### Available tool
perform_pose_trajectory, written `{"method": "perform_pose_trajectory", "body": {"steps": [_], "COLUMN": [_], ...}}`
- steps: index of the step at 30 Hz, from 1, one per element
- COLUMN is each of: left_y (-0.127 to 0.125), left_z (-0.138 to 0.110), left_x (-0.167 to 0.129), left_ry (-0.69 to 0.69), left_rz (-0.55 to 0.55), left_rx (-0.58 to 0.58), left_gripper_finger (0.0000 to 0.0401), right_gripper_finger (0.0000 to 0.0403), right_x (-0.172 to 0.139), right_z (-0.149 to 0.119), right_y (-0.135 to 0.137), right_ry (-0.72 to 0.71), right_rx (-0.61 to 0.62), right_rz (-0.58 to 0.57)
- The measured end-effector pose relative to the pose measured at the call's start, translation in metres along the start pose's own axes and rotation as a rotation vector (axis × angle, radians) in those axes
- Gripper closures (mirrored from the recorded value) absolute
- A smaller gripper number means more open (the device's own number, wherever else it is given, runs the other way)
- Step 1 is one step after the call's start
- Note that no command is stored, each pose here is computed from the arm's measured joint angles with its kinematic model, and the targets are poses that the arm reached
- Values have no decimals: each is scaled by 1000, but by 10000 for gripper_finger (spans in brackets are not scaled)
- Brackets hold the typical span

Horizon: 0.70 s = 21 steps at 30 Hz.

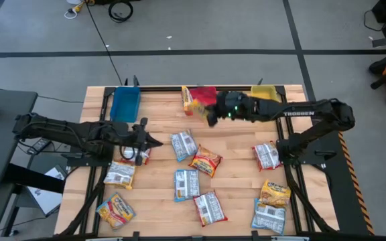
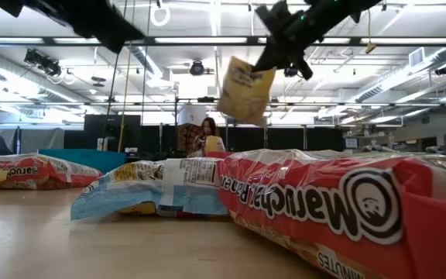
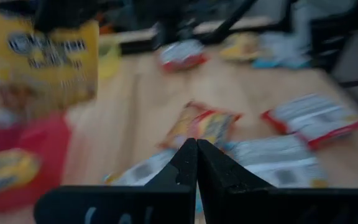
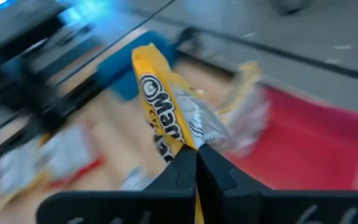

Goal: Sort Maruchan noodles
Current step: Put the top yellow noodle pack into the red bin

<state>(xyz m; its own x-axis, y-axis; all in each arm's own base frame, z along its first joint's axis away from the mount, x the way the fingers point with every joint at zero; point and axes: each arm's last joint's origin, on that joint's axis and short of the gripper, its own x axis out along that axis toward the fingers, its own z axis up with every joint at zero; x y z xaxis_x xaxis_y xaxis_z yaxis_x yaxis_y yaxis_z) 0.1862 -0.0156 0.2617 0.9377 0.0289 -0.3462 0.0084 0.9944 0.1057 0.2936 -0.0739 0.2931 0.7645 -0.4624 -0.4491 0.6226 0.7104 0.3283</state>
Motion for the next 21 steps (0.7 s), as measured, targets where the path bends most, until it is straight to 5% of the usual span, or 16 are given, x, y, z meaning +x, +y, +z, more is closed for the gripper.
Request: {"method": "perform_pose_trajectory", "body": {"steps": [7, 21], "left_y": [4, 51], "left_z": [-15, -42], "left_x": [22, 53], "left_ry": [147, 316], "left_rz": [217, 476], "left_rx": [11, -56], "left_gripper_finger": [392, 392], "right_gripper_finger": [398, 398], "right_x": [22, 91], "right_z": [17, 6], "right_y": [-44, -74], "right_ry": [-39, -17], "right_rx": [134, 204], "right_rz": [-141, -6]}}
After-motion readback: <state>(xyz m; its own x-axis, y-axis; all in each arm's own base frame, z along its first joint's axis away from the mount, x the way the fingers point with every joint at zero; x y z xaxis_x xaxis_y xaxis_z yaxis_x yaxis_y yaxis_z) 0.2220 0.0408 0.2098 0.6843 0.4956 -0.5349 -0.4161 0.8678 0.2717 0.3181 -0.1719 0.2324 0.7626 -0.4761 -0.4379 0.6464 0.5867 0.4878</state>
